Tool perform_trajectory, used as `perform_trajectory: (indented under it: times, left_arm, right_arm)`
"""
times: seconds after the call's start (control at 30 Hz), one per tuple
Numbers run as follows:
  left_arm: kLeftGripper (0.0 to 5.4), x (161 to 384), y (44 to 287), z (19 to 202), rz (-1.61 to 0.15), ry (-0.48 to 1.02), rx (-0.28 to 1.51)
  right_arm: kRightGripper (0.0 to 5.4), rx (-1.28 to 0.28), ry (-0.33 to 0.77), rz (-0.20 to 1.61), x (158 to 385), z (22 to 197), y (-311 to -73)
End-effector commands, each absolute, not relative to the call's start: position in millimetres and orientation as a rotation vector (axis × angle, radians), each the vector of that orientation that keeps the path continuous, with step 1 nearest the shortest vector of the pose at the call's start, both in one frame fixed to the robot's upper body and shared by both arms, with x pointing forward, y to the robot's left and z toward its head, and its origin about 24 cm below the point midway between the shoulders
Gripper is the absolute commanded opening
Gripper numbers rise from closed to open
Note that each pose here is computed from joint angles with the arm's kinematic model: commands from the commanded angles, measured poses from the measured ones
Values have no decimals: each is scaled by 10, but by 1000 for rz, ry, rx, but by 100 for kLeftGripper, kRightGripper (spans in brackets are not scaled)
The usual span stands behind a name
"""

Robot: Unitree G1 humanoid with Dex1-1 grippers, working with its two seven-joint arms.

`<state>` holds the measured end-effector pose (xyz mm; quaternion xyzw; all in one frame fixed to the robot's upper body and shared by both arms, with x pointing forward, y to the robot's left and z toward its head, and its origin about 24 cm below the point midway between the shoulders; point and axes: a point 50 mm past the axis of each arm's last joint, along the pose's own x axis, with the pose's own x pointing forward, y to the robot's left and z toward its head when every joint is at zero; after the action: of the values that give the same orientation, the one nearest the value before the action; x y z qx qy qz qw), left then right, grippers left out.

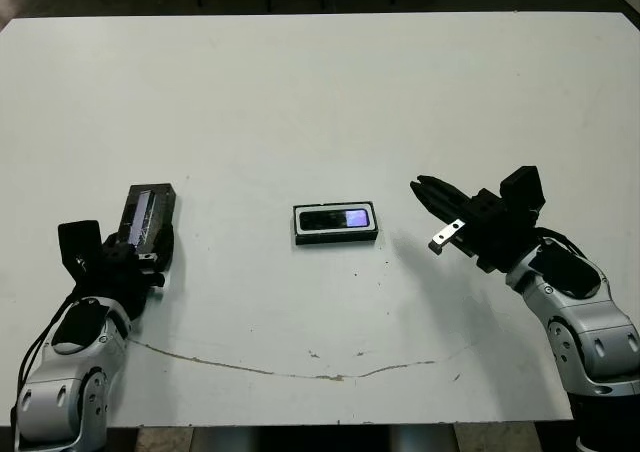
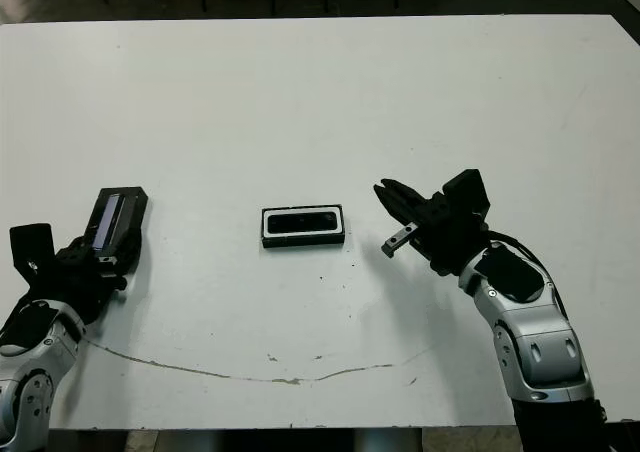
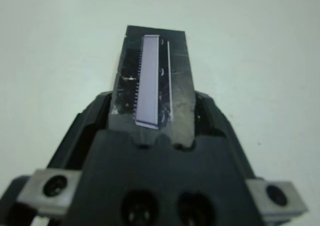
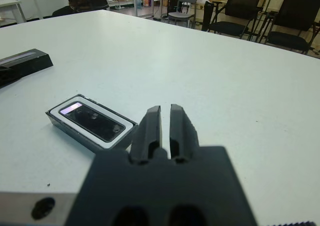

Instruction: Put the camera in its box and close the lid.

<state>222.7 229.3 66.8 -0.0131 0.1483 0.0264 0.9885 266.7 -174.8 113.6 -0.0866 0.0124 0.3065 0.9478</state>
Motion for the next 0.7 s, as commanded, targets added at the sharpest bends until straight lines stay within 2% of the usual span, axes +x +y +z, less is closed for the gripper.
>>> perform_trajectory:
  times: [0.03,0.2,0.43,0.57,0.7]
  left_arm:
    - [291,2197,2299,694,21,296,12]
    - [291,2246,2284,935,-63,180,82]
    - [291,2570,2408,1548,-302,-9,362]
    - [291,2814,2401,1791,-498,-8,478]
    - [291,3023,2307,1892,-740,75,505]
  right_arm:
    - [0,-185,65,607,2644,1082,-1783]
    - [0,-177,57,605,2654,1072,-1780]
    - [0,-170,78,590,2694,1062,-1810]
    - [0,-144,97,573,2727,1071,-1868]
    - [0,-129,97,551,2786,1056,-1977]
